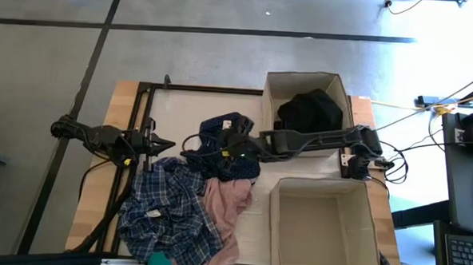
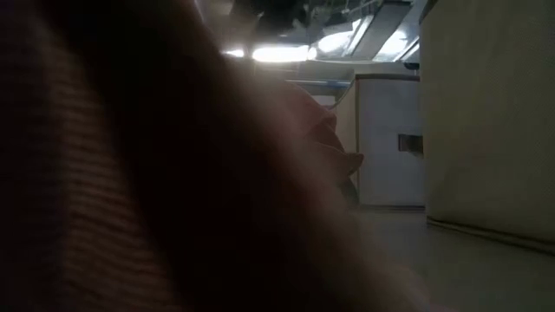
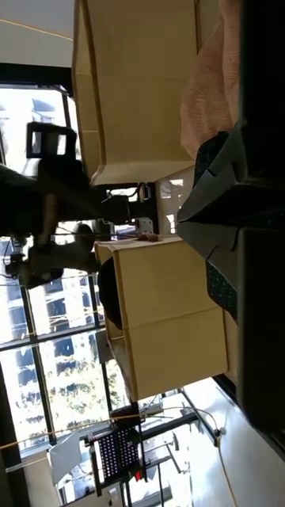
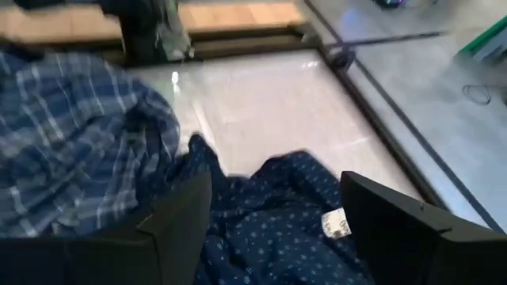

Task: Sort clothes
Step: Put the blue shirt into the bottom laundry organizer

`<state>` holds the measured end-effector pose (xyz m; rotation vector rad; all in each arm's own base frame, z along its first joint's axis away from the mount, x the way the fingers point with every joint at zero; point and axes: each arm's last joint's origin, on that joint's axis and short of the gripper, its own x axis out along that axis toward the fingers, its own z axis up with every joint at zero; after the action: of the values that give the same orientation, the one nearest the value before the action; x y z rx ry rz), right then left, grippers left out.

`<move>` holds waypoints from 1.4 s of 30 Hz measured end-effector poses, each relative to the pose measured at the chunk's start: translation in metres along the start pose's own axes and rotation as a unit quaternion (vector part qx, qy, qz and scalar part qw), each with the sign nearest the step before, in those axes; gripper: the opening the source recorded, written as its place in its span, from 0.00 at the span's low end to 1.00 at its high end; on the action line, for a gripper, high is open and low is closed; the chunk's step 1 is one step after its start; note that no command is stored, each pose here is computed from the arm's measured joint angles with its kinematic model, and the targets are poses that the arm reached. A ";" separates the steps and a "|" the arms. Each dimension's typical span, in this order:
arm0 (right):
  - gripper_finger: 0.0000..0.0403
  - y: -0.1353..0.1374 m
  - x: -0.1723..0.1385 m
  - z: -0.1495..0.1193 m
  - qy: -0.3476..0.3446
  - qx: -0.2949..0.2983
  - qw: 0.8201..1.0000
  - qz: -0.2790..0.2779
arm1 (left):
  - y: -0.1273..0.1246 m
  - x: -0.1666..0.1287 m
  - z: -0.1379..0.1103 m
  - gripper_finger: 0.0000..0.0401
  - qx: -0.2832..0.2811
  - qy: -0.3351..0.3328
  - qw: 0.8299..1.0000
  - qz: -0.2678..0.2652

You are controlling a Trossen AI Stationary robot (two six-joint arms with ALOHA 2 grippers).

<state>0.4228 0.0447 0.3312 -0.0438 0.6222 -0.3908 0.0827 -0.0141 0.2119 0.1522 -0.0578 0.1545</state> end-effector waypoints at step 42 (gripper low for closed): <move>0.70 0.005 0.161 -0.114 0.244 -0.010 0.969 0.034 | 0.000 0.000 -0.002 0.00 -0.005 0.008 1.000 -0.001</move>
<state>0.4785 -0.0011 0.1470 0.0574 1.1118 -0.3306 0.0829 -0.0141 0.2101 0.1418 -0.0414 0.1534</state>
